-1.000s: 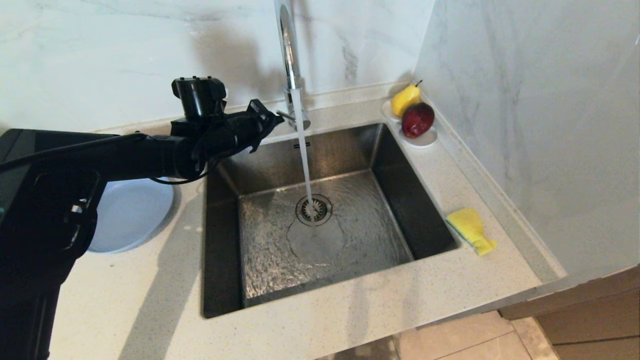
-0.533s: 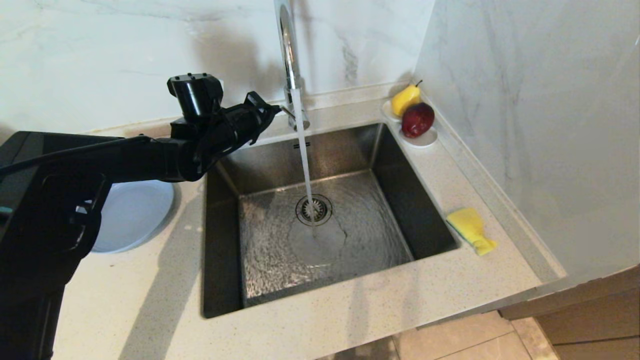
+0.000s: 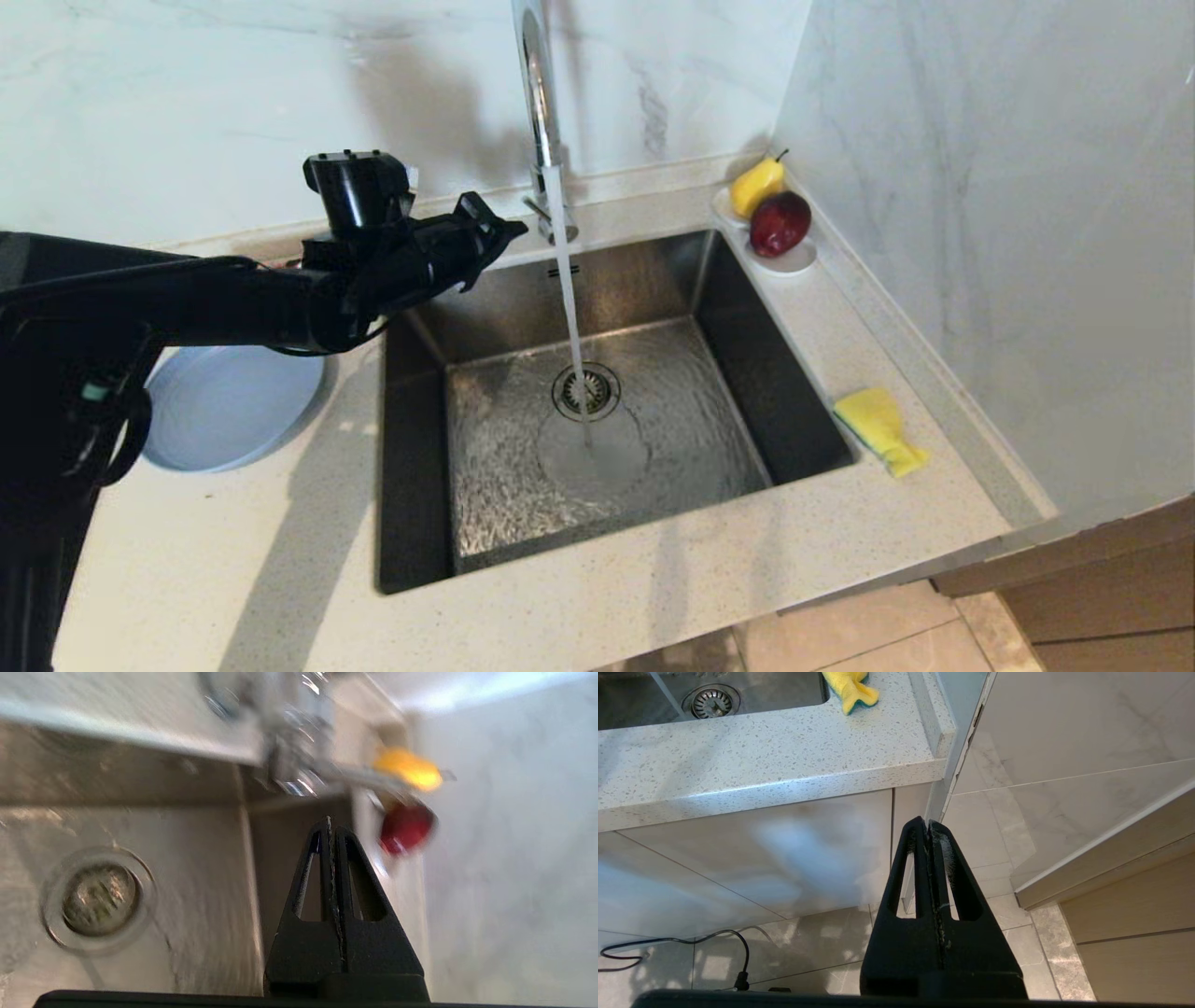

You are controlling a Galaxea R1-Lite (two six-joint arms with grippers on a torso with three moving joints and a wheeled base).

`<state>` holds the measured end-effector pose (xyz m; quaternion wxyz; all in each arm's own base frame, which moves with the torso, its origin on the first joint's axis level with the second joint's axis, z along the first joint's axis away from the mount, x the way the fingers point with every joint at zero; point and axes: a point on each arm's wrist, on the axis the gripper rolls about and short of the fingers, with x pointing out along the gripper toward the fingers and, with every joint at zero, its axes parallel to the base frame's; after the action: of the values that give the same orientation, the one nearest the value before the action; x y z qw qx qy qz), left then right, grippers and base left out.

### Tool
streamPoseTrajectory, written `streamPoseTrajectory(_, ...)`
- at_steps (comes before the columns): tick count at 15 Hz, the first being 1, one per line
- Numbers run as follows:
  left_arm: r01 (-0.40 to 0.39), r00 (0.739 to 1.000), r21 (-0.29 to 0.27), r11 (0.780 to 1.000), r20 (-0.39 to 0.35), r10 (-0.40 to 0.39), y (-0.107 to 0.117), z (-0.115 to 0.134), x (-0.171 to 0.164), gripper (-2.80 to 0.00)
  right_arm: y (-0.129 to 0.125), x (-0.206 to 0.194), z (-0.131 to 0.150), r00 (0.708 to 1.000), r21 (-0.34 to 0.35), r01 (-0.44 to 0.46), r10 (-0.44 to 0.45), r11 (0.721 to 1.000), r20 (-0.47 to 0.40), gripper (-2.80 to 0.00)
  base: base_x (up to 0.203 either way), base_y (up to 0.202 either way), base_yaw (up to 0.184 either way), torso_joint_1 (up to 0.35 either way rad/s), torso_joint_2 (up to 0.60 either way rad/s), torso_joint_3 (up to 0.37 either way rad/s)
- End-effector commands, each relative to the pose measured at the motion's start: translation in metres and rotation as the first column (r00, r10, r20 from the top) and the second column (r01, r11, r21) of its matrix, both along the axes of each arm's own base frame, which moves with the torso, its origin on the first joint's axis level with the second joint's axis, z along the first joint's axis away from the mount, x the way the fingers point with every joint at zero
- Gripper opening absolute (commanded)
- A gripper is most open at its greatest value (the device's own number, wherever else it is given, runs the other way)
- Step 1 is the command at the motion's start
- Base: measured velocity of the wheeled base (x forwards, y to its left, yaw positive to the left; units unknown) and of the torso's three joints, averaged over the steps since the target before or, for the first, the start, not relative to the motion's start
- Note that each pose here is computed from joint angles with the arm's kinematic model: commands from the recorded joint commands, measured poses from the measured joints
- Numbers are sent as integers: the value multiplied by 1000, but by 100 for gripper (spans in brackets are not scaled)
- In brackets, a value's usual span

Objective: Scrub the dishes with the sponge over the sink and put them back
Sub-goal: Turn off the faucet

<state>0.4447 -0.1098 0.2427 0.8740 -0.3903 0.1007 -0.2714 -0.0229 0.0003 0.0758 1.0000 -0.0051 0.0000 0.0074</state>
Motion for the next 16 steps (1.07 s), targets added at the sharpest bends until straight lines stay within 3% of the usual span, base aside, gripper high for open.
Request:
streamPoseTrajectory(1,56,998,-12,998,36,-55,4,27,-24,-280,0,0,0,1000,0,0,0,1000,-2,-280,0,0,0,0,0,0)
streamPoseTrajectory(5,72,997,-21,997,27,-71,1,29,-25,-280,0,0,0,1000,-1,0,0,1000,-2,-280,0,0,0,0,0,0)
streamPoseTrajectory(10,75,997,-61,995,-9,-76,-3,18,-10,-280,0,0,0,1000,0,0,0,1000,-2,-280,0,0,0,0,0,0)
streamPoseTrajectory(16,82,996,-62,995,-35,-84,-9,2,2,-280,0,0,0,1000,0,0,0,1000,-2,-280,0,0,0,0,0,0)
